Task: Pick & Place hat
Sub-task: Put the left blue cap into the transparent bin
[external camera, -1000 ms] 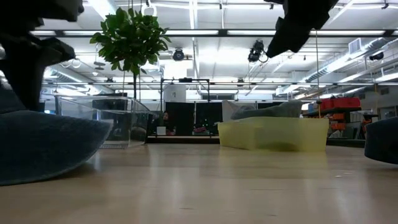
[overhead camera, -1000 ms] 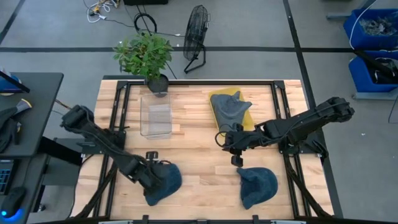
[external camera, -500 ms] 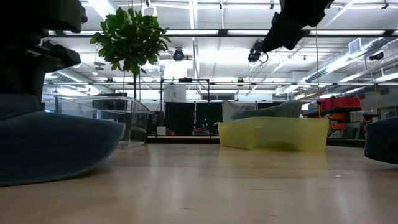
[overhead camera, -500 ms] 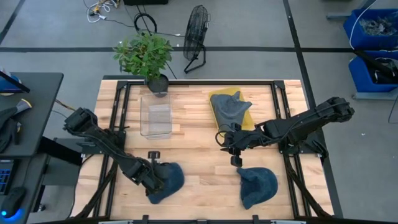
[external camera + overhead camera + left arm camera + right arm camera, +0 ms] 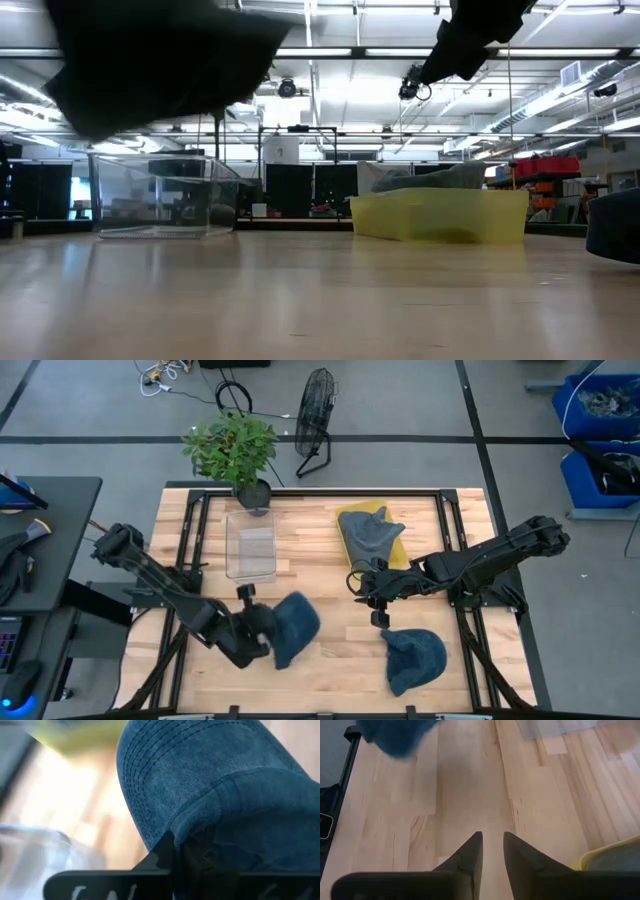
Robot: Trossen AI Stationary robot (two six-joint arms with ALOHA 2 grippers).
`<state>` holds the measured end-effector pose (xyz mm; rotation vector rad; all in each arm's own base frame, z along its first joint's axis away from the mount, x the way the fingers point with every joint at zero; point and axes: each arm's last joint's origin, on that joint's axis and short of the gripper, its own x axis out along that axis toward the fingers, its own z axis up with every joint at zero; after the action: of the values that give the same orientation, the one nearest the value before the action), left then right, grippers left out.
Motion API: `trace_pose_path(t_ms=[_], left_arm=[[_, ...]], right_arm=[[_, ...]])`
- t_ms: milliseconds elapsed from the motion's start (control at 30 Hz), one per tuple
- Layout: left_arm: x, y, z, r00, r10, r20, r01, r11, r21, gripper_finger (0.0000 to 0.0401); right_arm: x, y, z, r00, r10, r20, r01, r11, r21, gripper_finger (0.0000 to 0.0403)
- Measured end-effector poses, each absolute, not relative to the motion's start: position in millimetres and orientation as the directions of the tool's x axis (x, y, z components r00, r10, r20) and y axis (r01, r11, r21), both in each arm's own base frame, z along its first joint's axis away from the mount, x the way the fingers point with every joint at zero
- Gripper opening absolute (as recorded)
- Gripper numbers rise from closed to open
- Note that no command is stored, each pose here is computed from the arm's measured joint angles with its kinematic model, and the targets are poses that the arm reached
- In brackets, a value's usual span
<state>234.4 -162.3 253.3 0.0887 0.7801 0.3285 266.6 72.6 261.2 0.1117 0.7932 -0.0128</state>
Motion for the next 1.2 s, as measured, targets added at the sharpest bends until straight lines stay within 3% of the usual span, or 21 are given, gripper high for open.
trace_pose_path(t_ms=[167, 300, 600, 967, 1200], left_arm=[[231, -143, 300, 0.715, 0.39, -0.579, -0.366, 0.916, 0.165, 0.002], [223, -113, 315, 0.665, 0.451, -0.595, -0.438, 0.881, 0.178, 0.001], [209, -41, 314, 0.352, 0.621, -0.701, -0.716, 0.66, 0.225, 0.0018], [210, 5, 300, 0.156, 0.637, -0.755, -0.817, 0.513, 0.263, 0.0017], [198, 34, 292, -0.023, 0.646, -0.763, -0.818, 0.426, 0.386, 0.0015]], right_arm=[[266, 73, 261, 0.702, 0.03, -0.712, 0.054, 0.994, 0.096, 0.0082], [266, 73, 261, 0.701, 0.03, -0.713, 0.054, 0.994, 0.095, 0.0082], [266, 73, 261, 0.701, 0.03, -0.713, 0.051, 0.994, 0.093, 0.0082], [266, 73, 261, 0.701, 0.03, -0.713, 0.051, 0.994, 0.093, 0.0082], [266, 73, 261, 0.701, 0.03, -0.713, 0.051, 0.994, 0.093, 0.0082]])
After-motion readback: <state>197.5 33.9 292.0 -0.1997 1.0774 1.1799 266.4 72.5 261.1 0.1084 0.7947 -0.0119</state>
